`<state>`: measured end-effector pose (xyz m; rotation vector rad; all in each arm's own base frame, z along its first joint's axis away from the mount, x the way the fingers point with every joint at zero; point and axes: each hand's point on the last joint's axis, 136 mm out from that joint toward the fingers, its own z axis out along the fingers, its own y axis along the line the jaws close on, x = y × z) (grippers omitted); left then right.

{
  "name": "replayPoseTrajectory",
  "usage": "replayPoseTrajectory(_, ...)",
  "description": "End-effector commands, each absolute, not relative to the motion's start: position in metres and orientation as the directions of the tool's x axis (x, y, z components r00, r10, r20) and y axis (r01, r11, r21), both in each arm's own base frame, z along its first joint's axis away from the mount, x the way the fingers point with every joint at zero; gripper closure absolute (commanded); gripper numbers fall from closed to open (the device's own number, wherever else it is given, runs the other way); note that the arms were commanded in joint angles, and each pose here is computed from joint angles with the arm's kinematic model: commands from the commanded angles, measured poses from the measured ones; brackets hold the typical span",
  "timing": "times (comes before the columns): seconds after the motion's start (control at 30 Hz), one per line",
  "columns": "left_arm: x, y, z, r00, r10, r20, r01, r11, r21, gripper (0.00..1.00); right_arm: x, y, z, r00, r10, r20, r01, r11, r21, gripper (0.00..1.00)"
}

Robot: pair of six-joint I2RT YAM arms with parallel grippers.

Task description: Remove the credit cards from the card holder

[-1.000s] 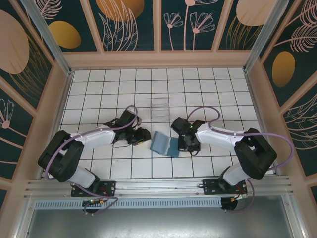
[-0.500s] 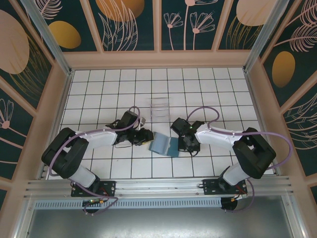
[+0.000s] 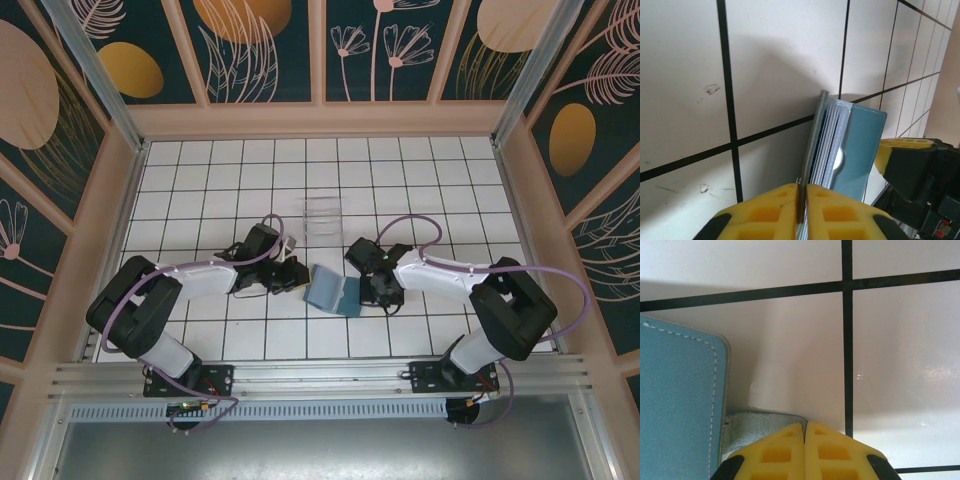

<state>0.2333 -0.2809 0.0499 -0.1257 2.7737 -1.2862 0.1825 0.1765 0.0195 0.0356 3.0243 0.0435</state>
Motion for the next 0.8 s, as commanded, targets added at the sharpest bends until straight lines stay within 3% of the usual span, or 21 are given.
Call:
replayPoseTrajectory(0.0, 0.234, -0.292, 0.064, -0.995, -0.086, -0.055, -0.008, 0.604, -0.797, 0.89, 0.185, 0.185, 0.019, -0.993, 0.012, -0.115, 0.007, 0.999, 0.045, 1.0)
replayPoseTrajectory(0.27, 0.242, -0.301, 0.095, -0.991, -0.053, -0.122, 0.063, 0.623, -0.78, 0.98, 0.193, 0.224, 0.025, -0.992, 0.01, -0.123, -0.014, 0.981, 0.192, 1.0)
replayPoseTrajectory(0.43, 0.252, -0.282, 0.11, -0.98, -0.069, -0.185, 0.075, 0.737, -0.672, 1.0, 0.202, 0.256, 0.035, -0.989, -0.006, -0.148, -0.048, 0.958, 0.283, 1.0)
replayPoseTrajectory(0.77, 0.25, -0.26, 0.109, -0.978, -0.079, -0.192, 0.046, 0.819, -0.572, 1.0, 0.214, 0.264, 0.034, -0.987, -0.011, -0.163, -0.056, 0.96, 0.273, 1.0)
